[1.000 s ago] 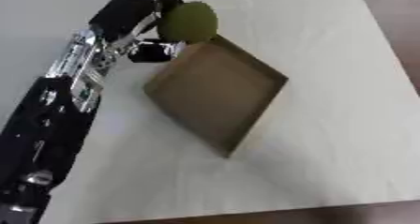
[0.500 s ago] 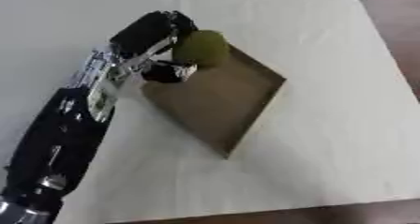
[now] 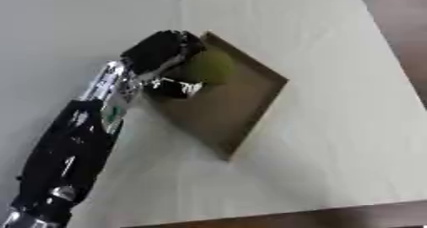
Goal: Pick up objects on the table and place them in the box.
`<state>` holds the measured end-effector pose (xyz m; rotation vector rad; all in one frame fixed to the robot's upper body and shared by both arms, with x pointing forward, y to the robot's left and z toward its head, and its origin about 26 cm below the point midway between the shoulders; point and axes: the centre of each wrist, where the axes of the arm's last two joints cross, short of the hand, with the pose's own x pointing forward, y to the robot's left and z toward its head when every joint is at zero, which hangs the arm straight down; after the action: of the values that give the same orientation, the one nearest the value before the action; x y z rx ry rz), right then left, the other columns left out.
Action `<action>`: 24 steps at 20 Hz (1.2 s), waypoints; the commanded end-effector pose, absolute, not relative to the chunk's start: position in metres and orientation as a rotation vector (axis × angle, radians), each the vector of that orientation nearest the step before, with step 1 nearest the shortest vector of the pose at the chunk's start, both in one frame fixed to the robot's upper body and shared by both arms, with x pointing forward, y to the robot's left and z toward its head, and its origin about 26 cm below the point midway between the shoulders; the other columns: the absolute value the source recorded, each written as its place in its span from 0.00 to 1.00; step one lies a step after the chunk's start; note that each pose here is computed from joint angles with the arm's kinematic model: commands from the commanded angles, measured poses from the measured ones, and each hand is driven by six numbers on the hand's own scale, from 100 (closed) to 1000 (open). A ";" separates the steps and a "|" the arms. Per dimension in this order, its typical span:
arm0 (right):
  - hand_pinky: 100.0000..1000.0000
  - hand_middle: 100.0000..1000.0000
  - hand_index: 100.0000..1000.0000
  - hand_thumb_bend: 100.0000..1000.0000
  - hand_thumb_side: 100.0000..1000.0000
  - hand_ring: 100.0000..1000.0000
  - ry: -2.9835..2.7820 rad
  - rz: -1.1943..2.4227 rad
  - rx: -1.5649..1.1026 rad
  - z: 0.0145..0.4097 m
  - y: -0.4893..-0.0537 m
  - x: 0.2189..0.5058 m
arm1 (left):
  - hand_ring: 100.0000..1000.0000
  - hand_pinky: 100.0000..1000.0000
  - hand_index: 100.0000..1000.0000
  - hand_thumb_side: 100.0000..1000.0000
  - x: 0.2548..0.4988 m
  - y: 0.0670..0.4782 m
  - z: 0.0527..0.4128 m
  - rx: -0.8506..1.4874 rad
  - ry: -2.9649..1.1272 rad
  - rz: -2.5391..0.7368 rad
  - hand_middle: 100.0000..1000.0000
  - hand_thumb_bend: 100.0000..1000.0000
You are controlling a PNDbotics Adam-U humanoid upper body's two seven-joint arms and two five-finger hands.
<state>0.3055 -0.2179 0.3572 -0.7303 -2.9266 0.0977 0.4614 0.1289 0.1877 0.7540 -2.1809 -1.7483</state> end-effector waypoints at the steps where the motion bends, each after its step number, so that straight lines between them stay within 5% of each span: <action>1: 0.75 0.66 0.75 0.00 0.47 0.52 -2.952 0.088 -0.750 0.364 -0.220 0.300 | 0.64 0.59 0.81 0.13 0.462 0.128 0.196 0.748 -2.203 -1.772 0.59 0.00; 5: 0.75 0.66 0.75 0.00 0.47 0.52 -2.946 0.078 -0.757 0.364 -0.221 0.300 | 0.77 0.73 0.90 0.00 0.464 0.133 0.196 0.721 -2.115 -1.911 0.74 0.00; 10: 0.75 0.66 0.75 0.00 0.47 0.52 -2.941 0.071 -0.762 0.363 -0.222 0.300 | 0.84 0.81 0.94 0.00 0.464 0.140 0.202 0.708 -1.986 -2.088 0.82 0.00; 17: 0.75 0.66 0.75 0.00 0.47 0.52 -2.935 0.067 -0.769 0.362 -0.223 0.300 | 0.90 0.87 0.96 0.37 0.461 0.149 0.215 0.756 -1.948 -2.096 0.86 0.16; 24: 0.75 0.66 0.75 0.00 0.47 0.52 -2.930 0.062 -0.789 0.362 -0.225 0.300 | 0.92 0.87 0.97 0.48 0.454 0.156 0.240 0.862 -2.033 -1.955 0.86 0.13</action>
<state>0.3060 -0.2207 0.3550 -0.7542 -2.9035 0.0645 0.4561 0.1512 0.2196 0.7997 -1.9881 -1.9915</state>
